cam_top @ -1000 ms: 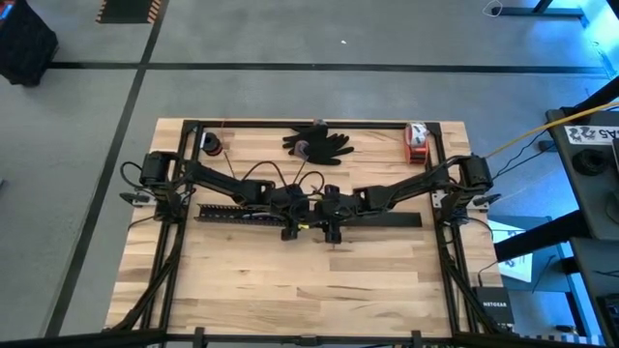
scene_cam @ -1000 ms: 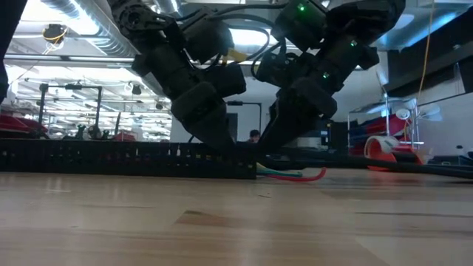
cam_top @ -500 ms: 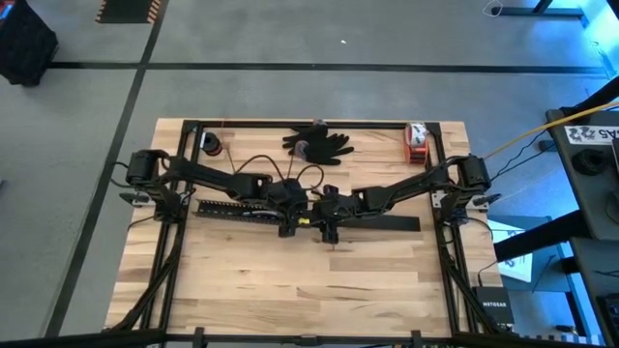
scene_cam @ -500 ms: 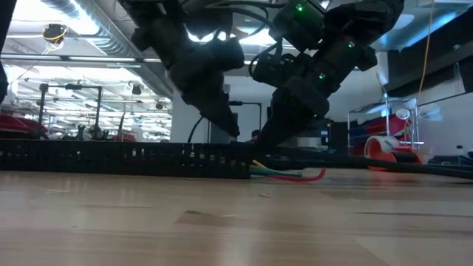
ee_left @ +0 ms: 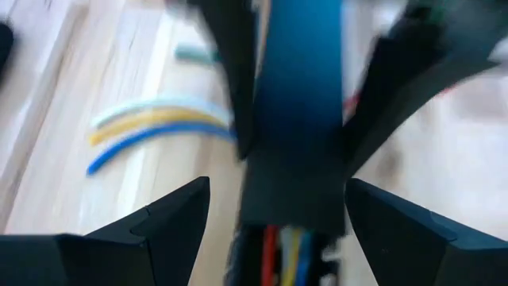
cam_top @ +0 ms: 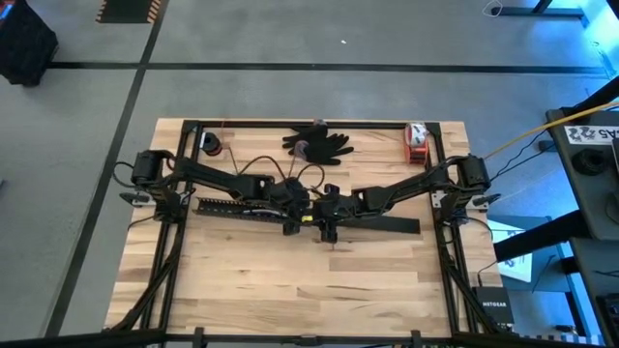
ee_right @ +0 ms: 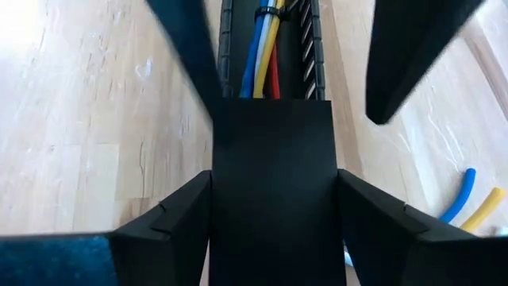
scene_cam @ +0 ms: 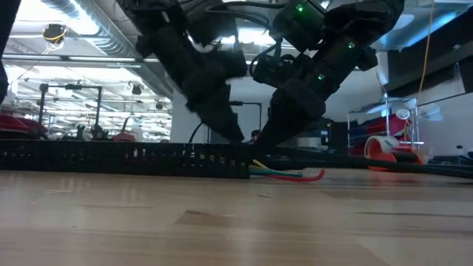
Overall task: Ziptie cables
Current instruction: Close the black cable duct lid
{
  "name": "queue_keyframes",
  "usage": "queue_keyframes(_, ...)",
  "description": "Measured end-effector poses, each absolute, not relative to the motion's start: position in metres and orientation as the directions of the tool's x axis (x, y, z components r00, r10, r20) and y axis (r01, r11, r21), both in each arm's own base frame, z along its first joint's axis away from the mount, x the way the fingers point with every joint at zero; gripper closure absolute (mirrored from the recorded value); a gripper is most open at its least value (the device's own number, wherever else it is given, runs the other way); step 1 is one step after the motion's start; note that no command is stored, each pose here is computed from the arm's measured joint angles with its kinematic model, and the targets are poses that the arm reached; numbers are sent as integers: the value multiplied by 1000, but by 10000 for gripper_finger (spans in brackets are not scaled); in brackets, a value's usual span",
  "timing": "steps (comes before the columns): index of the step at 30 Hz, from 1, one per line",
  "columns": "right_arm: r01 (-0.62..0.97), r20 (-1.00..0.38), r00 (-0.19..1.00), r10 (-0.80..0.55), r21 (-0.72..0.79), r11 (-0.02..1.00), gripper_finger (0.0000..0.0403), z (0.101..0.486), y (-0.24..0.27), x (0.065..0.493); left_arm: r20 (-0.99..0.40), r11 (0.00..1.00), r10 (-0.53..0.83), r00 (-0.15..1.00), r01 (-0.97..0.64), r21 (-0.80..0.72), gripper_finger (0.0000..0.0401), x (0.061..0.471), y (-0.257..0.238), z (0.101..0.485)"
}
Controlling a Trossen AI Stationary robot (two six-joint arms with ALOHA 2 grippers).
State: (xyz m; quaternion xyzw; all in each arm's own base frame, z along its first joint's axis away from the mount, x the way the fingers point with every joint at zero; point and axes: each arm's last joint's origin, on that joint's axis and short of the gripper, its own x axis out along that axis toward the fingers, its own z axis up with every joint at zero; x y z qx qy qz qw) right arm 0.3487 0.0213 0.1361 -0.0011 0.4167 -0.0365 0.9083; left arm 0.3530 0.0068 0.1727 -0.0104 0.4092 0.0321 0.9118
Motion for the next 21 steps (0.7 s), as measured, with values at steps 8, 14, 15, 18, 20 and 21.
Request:
queue_keyframes(8, 72, -734, 675, -73, -33, 997, 175, 141, 21, 355, -825, 984, 146, 546, -168, 63, 113, 345, 17, 163)
queue_keyframes(14, 62, -714, 696, -69, -36, 997, 175, 148, 22, 364, -854, 983, 151, 498, -167, 76, 113, 338, 17, 161)
queue_keyframes(15, 66, -711, 699, -72, -37, 997, 175, 147, 22, 366, -850, 983, 151, 504, -167, 76, 113, 337, 17, 164)
queue_keyframes(18, 65, -709, 703, -63, -24, 998, 175, 142, 22, 372, -832, 984, 155, 532, -163, 79, 113, 335, 17, 174)
queue_keyframes(20, 65, -706, 706, -63, -24, 998, 175, 141, 23, 377, -824, 984, 157, 544, -152, 87, 113, 333, 18, 179)
queue_keyframes(21, 67, -703, 709, -63, -21, 998, 175, 141, 23, 380, -820, 985, 159, 550, -150, 90, 113, 332, 19, 181)
